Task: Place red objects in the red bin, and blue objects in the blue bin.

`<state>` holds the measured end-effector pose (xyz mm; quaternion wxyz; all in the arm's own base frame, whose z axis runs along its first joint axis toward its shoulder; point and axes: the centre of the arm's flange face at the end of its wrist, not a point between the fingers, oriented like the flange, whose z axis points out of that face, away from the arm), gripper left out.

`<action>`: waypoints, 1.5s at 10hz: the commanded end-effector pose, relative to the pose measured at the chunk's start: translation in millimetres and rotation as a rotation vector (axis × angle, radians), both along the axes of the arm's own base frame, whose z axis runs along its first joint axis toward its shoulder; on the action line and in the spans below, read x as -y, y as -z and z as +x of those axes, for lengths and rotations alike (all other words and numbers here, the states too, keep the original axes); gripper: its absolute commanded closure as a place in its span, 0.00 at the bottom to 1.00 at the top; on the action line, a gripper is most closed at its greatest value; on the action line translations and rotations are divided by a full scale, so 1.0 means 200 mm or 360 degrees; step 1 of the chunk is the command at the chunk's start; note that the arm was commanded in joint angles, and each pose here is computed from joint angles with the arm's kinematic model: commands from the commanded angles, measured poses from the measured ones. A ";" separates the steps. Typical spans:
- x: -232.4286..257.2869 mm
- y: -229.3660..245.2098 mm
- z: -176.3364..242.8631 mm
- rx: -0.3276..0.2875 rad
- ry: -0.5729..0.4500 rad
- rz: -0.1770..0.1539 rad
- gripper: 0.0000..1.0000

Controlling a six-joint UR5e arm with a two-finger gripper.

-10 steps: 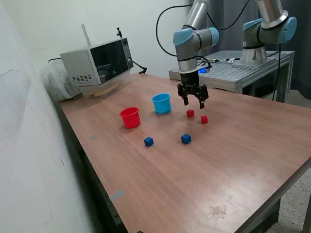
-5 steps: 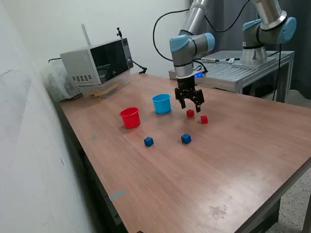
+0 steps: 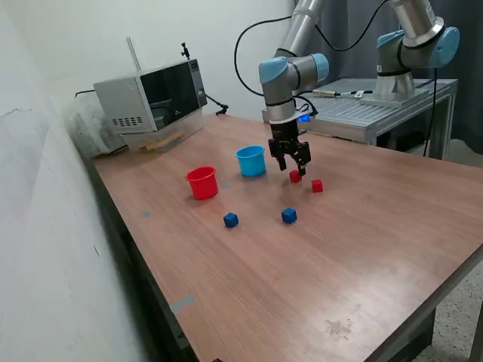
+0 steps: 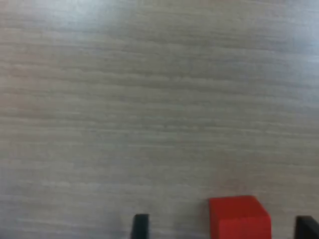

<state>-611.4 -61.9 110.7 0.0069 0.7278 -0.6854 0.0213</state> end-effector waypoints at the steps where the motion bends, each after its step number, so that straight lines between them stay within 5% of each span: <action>1: 0.04 0.03 0.02 0.0033 -0.0030 -0.0005 1.00; 3: 0.07 0.03 0.01 0.0034 -0.0056 0.0027 1.00; 5: 0.02 -0.18 -0.03 -0.0088 -0.0035 0.0090 1.00; 12: -0.11 -0.97 -0.42 -0.0431 0.0036 0.0128 1.00; 15: -0.38 -0.94 -0.68 -0.0493 0.0253 0.0138 1.00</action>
